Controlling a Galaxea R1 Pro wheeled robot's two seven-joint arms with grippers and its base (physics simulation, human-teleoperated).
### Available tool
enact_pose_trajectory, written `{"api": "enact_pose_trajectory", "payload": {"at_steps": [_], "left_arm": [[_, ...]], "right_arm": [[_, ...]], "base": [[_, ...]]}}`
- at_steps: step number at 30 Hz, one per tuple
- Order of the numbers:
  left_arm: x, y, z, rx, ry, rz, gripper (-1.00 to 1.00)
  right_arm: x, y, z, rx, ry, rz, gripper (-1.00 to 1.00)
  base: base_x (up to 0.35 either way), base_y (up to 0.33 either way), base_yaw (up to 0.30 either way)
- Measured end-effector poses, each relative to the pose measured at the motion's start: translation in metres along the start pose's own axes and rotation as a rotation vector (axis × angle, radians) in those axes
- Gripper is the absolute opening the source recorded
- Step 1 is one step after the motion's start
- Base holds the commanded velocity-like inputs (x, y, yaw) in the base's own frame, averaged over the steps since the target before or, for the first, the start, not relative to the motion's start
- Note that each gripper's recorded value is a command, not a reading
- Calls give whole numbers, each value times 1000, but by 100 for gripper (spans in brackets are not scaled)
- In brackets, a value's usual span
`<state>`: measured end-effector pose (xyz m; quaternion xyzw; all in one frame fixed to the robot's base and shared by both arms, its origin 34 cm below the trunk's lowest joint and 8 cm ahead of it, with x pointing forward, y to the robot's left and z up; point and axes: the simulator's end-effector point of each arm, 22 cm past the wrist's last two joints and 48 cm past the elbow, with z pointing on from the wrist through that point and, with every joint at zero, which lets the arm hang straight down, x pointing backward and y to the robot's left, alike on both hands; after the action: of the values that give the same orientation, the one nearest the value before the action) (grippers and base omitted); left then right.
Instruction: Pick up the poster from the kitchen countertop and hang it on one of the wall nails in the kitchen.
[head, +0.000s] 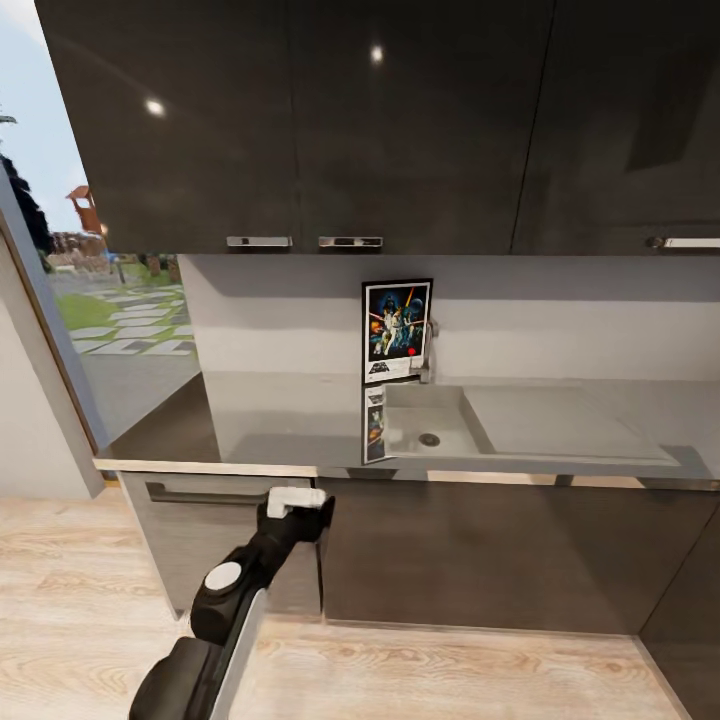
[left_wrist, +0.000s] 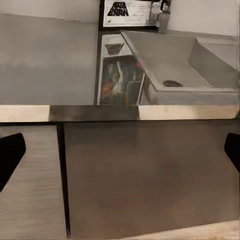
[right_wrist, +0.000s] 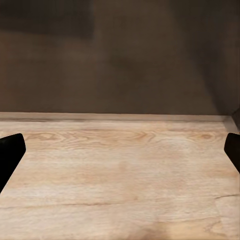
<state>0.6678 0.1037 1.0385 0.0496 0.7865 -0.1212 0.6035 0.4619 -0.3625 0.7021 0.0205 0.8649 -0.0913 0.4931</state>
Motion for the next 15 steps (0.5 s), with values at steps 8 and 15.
{"api": "enact_pose_trajectory", "payload": {"at_steps": [8, 15], "left_arm": [[-120, -16, 30, 54, -77, 23, 100], [-132, -38, 33, 148, -78, -29, 100]], "right_arm": [[-2, -16, 1, 10, -7, -21, 100], [-21, -20, -6, 9, -117, -25, 100]], "base": [[0, 0, 0], [0, 0, 0]]}}
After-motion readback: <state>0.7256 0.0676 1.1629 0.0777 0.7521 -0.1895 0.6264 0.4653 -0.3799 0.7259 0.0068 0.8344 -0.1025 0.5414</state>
